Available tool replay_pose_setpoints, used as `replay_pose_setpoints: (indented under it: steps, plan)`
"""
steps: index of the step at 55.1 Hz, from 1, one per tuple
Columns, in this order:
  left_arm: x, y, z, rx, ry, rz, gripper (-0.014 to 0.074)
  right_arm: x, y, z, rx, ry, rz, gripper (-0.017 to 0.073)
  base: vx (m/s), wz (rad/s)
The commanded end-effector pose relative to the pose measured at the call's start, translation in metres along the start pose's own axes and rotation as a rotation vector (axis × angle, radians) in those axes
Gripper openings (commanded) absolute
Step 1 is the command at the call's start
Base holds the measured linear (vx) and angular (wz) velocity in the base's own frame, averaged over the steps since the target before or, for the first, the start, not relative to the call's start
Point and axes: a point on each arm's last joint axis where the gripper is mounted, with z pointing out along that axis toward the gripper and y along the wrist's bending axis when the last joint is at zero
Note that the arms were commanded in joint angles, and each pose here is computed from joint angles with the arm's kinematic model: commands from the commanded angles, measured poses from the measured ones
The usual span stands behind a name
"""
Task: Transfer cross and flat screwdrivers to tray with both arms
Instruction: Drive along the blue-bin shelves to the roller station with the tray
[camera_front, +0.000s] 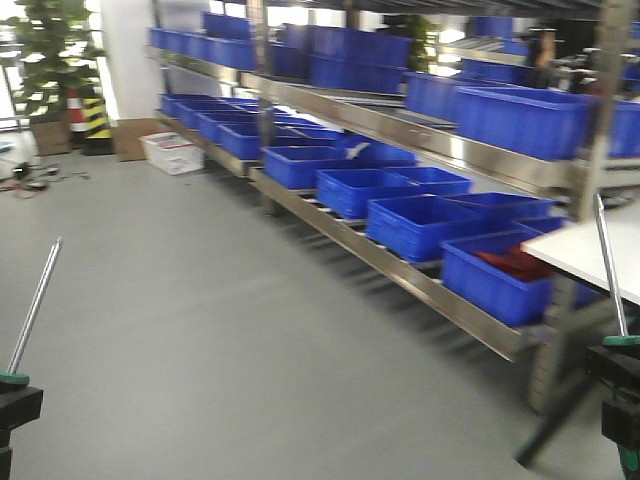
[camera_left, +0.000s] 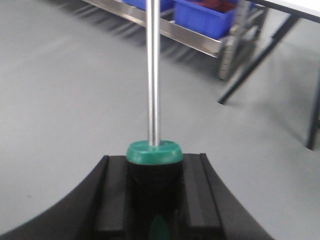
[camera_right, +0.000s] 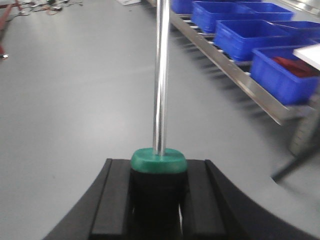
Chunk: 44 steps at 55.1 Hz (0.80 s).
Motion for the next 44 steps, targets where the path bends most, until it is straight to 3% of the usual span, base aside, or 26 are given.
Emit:
replay_pose_setpoints:
  steps: [1,44]
  plan:
    - [-0.0166,-0.0009,-0.0074,-0.01,-0.114,-0.01,0.0,-0.0178,-0.001,-0.0069,0.016,-0.126,-0.003,-0.0008,0.54,0.62]
    - [-0.0165,-0.001,-0.0074,-0.009,-0.113,-0.01,0.0,-0.0177,-0.001,-0.0069,0.016,-0.124,-0.003,-0.0008,0.56,0.49]
